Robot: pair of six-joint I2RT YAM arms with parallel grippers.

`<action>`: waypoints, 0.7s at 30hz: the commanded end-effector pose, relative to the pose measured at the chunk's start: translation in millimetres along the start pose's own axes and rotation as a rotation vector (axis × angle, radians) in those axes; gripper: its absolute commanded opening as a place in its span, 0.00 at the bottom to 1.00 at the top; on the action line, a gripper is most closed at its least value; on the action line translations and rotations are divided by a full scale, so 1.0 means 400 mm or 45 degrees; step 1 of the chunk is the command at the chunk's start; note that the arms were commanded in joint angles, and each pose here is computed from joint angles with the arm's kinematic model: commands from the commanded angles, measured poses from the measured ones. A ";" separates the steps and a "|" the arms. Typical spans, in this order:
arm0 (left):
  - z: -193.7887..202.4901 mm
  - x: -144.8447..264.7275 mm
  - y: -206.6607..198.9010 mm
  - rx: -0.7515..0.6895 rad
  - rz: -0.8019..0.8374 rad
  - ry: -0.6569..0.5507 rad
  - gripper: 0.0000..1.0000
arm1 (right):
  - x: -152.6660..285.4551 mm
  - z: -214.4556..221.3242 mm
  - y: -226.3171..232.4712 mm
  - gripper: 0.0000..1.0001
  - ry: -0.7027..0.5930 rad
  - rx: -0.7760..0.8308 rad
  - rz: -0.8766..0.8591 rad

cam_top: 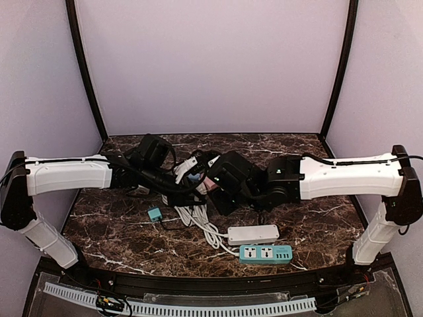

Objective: Pull the plug off the socket

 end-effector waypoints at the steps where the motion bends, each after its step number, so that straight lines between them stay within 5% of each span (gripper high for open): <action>1: -0.033 0.031 0.012 -0.014 -0.022 -0.048 0.01 | 0.016 0.020 -0.017 0.00 0.053 0.071 0.065; 21: -0.027 0.041 0.010 -0.114 -0.126 -0.073 0.01 | 0.073 -0.070 -0.058 0.00 -0.109 -0.343 -0.184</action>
Point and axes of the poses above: each gripper's point midway between its finger pads, its own x axis back along the fingers, its own y axis along the line the jaws close on, z = x × y, the point moved 3 cm from there along x, back along the fingers, and after that the axes turned 3 degrees about x, right-handed, at the moved point
